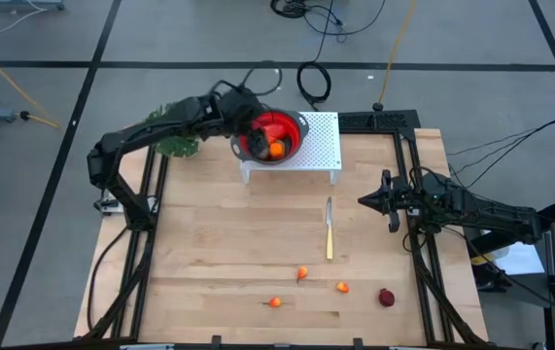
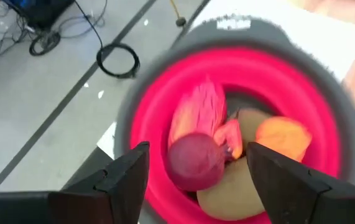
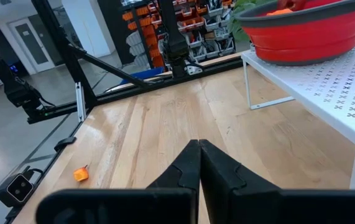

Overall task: Pick & Place Fruit
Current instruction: Put the red pomegranate into the red strainer bowl on the shelf

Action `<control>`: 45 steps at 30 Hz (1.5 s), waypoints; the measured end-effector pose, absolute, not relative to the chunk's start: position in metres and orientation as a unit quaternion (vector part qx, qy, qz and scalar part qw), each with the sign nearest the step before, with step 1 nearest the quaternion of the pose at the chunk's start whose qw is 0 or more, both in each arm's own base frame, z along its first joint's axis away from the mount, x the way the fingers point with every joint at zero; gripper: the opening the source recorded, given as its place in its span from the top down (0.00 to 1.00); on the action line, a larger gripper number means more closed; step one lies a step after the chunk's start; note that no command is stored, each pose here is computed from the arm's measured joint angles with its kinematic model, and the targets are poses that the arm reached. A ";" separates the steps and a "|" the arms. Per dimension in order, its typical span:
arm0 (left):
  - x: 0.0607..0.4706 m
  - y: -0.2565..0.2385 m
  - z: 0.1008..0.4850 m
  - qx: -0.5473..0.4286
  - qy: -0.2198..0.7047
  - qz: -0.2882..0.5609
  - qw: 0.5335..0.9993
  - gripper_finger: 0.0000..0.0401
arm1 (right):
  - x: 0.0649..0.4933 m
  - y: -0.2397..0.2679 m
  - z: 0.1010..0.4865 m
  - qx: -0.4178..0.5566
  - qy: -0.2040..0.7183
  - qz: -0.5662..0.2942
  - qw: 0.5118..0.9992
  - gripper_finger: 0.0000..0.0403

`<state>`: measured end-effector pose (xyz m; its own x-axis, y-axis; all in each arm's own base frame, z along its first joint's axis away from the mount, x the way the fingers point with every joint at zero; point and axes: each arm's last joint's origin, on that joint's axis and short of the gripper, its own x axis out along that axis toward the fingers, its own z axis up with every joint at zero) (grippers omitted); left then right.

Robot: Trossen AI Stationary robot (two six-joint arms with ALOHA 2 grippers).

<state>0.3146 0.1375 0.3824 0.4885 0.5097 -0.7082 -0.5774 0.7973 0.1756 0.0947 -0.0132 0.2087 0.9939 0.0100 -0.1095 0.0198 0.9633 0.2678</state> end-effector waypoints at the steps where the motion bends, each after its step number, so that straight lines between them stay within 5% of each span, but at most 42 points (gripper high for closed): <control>1: 0.314 0.137 0.389 -0.043 0.387 0.317 0.865 0.33 | 0.095 -0.013 0.209 0.136 0.055 -0.002 0.989 1.00; 12: 0.308 0.115 0.407 -0.086 0.395 0.315 0.859 0.37 | 0.095 -0.013 0.209 0.136 0.055 -0.002 0.989 1.00; 30: 0.326 0.026 0.406 -0.115 0.391 0.231 0.883 0.97 | 0.095 -0.013 0.209 0.135 0.055 -0.002 0.989 1.00; 45: 0.329 -0.013 0.407 -0.109 0.386 0.183 0.898 1.00 | 0.095 -0.013 0.209 0.136 0.055 -0.001 0.989 1.00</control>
